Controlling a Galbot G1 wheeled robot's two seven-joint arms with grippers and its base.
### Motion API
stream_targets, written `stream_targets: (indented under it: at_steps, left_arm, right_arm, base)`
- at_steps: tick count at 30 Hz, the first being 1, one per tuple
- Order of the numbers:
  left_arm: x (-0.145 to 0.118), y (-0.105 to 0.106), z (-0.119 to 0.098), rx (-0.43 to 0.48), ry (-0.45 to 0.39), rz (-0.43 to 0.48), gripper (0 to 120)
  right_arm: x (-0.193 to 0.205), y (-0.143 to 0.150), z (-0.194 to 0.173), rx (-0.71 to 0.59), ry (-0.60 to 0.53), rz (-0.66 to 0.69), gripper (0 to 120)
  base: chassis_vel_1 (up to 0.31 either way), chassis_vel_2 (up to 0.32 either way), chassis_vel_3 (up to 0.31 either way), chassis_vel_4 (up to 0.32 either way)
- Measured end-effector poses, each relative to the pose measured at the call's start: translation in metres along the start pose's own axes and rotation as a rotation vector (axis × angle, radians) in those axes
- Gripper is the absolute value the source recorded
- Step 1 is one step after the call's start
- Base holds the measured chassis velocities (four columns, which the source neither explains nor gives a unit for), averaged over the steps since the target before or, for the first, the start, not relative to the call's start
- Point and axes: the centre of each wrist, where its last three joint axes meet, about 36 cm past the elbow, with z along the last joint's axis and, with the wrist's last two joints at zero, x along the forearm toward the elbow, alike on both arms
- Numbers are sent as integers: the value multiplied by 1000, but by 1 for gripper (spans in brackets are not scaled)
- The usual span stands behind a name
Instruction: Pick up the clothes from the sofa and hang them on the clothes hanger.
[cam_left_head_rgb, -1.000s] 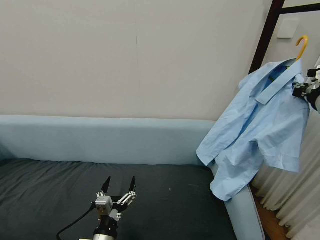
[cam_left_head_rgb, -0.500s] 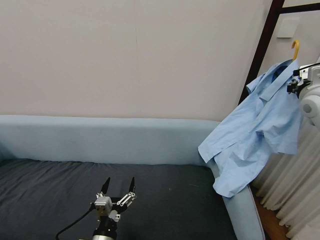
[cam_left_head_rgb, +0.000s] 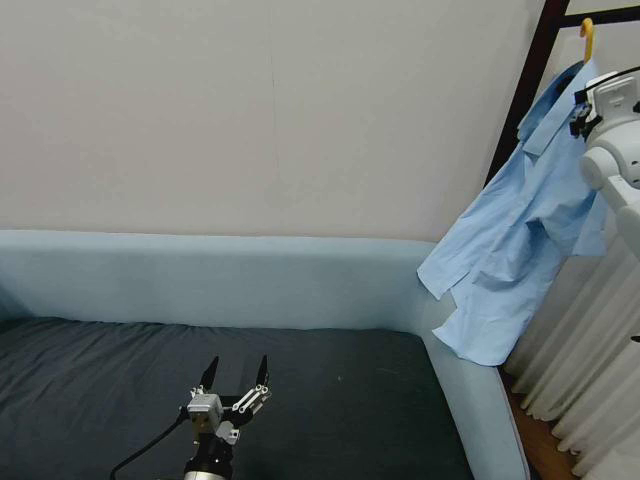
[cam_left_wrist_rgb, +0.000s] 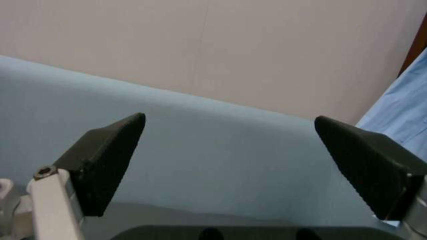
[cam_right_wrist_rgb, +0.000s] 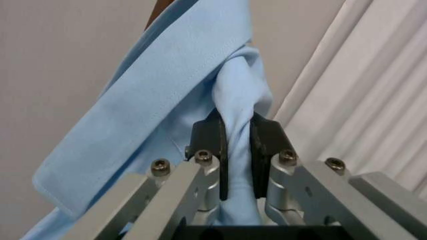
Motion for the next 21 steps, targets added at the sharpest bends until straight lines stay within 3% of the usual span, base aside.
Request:
stream_targets:
  at_steps: [9, 21]
  left_arm:
    - [3, 6, -10, -10, -10, 4, 100]
    - [13, 16, -25, -33, -17, 66, 100]
  right_arm:
    - [-11, -9, -32, -63, 21, 17, 7]
    - [-38, -1, -40, -114, 76, 30, 7]
  base:
    - [0, 0, 0, 0]
    - [0, 0, 0, 0]
